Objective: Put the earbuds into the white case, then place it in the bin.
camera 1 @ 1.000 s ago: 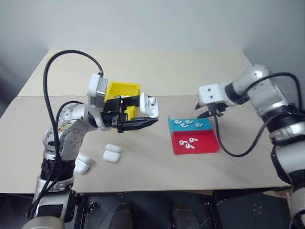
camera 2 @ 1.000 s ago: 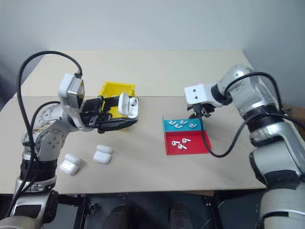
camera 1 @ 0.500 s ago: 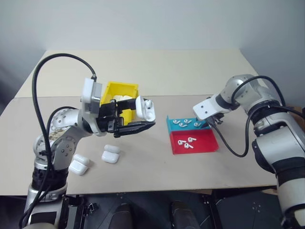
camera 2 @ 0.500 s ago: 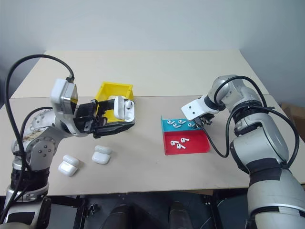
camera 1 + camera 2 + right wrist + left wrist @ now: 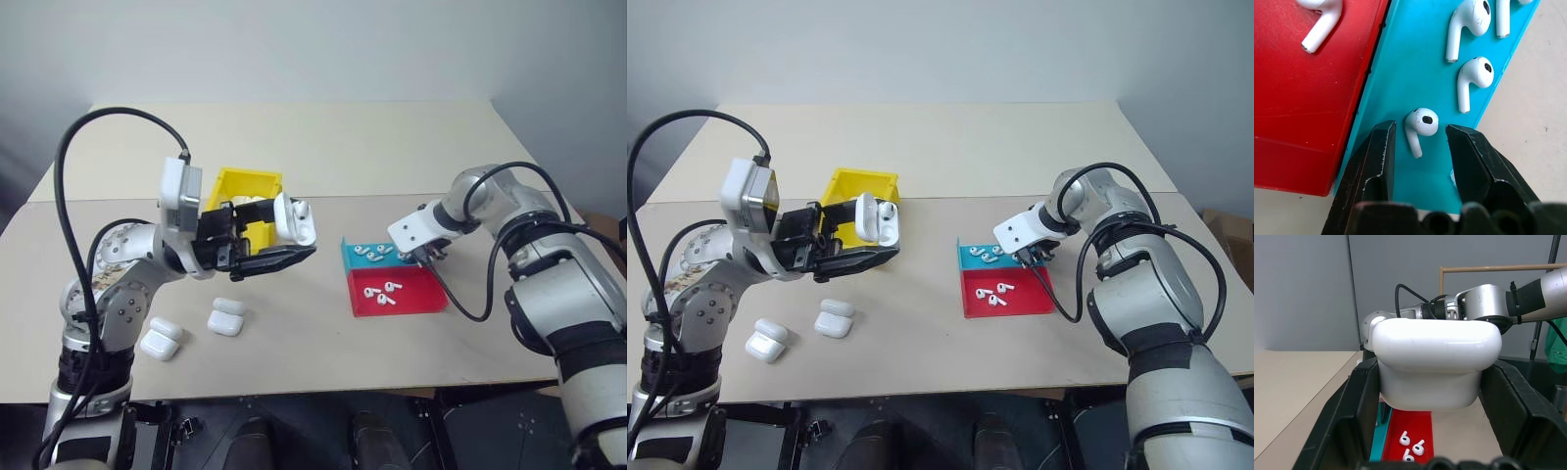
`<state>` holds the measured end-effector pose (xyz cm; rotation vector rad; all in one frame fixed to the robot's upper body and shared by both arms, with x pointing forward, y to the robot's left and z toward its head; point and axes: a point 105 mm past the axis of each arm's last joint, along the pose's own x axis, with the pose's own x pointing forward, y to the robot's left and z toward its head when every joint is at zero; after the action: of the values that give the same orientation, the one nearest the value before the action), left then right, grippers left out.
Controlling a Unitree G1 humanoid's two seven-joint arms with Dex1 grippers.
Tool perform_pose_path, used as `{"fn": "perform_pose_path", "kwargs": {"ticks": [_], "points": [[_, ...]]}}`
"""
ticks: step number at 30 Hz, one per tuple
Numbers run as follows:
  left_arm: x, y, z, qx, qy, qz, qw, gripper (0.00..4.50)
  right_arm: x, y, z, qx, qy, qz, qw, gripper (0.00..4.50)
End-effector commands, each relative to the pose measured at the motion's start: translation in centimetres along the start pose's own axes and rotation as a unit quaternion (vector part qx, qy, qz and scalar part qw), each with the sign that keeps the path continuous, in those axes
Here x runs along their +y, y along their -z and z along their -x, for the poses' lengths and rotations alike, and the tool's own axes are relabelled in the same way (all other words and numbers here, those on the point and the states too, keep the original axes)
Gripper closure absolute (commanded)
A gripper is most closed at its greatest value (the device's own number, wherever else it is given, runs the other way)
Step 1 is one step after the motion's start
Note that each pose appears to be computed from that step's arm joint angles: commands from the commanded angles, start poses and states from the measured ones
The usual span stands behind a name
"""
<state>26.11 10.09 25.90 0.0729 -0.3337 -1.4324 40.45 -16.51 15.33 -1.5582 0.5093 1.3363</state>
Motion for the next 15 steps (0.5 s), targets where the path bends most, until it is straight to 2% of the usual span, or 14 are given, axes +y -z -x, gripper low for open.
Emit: {"fn": "perform_pose_path", "kwargs": {"ticks": [1, 13, 14, 15], "points": [[-0.4, -1.0, 0.0, -0.006, 0.005, -0.023, 1.0, 1.7, -0.6, -0.3, 0.5, -0.006, 0.011, 0.002, 1.0, 2.47], [-0.6, -1.0, 0.2, -0.002, -0.002, -0.024, 1.0, 1.7, 0.1, 0.6, -0.7, 0.021, 0.008, -0.008, 1.0, 2.47], [-0.6, -1.1, 0.2, -0.002, -0.002, -0.025, 1.0, 1.7, 0.1, 0.6, -0.7, 0.02, 0.005, -0.011, 1.0, 2.76], [-0.6, -1.1, 0.2, -0.001, -0.002, -0.025, 1.0, 1.7, 0.2, 0.6, -0.7, 0.02, 0.001, -0.013, 1.0, 2.83]]}}
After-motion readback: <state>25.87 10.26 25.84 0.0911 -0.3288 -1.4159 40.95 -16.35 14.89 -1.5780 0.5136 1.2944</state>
